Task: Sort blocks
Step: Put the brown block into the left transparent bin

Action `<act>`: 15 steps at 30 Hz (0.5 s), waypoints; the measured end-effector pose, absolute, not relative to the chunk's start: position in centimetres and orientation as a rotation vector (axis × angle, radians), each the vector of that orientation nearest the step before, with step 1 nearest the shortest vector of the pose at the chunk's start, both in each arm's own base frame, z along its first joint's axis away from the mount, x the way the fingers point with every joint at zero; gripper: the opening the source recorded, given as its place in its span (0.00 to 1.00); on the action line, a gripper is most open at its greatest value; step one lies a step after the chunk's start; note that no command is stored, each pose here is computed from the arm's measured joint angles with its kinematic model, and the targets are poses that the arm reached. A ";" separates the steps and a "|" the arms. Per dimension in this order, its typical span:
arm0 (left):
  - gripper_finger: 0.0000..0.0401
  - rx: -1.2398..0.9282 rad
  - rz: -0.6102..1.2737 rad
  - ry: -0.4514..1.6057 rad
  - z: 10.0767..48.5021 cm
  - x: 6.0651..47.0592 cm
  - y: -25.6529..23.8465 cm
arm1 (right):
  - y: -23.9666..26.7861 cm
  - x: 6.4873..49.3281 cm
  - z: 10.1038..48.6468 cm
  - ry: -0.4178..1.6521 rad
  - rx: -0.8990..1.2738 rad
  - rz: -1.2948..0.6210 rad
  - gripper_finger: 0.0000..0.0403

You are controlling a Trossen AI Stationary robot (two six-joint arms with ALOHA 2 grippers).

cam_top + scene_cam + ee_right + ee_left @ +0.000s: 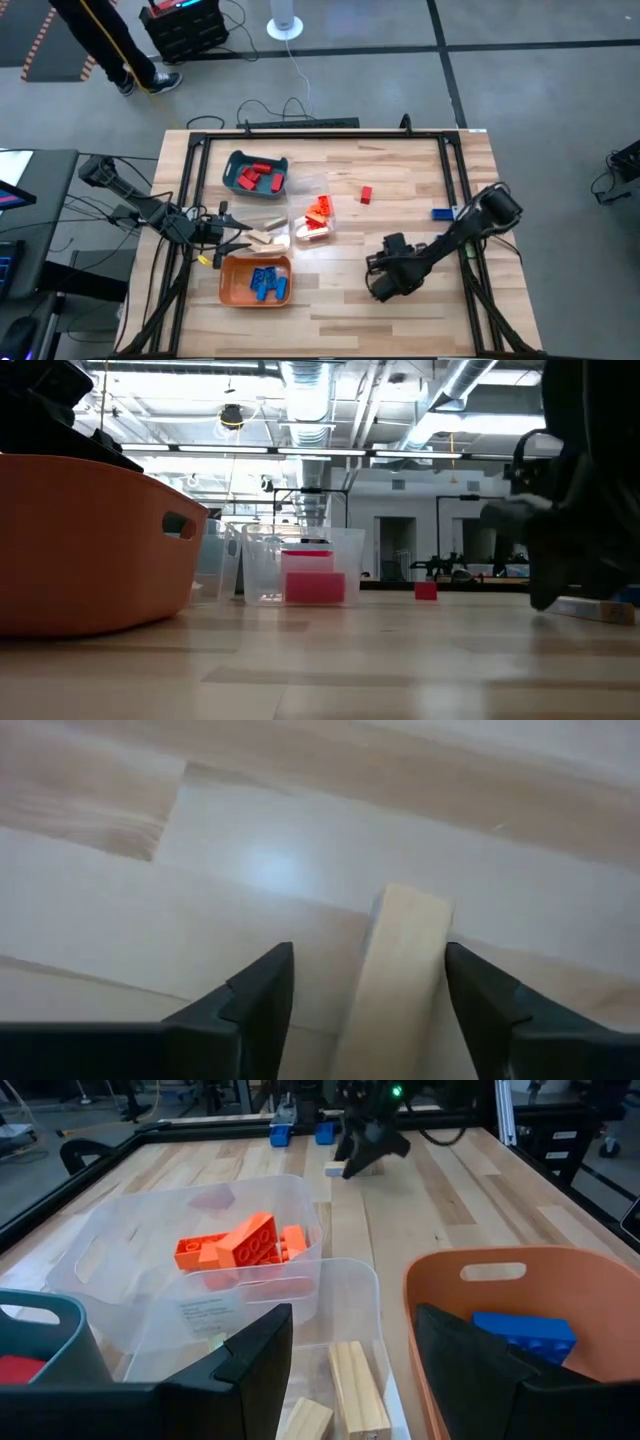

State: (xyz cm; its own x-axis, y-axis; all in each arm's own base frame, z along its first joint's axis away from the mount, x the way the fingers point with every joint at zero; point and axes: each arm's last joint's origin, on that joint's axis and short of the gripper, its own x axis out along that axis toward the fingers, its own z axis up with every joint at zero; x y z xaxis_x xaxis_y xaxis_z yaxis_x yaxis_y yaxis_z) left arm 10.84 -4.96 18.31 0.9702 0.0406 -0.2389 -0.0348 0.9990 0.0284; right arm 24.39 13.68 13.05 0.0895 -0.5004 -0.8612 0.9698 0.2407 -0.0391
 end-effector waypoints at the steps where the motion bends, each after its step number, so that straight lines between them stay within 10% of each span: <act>1: 0.51 0.024 0.038 0.242 18.3 10.8 -5.0 | 14.0 24.5 12.6 0.898 0.650 -1.227 0.57; 15: 0.51 0.031 0.039 0.249 18.2 10.8 -4.9 | 16.5 23.2 10.1 0.728 0.575 -1.255 0.39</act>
State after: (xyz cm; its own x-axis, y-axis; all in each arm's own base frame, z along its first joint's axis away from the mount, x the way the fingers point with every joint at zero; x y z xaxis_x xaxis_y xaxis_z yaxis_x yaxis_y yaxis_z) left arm 10.81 -4.95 18.23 0.9684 0.0428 -0.2459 -0.0350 0.9987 0.0359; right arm 23.21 16.48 10.05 0.1444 -0.6339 -0.7598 0.9742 0.2257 -0.0031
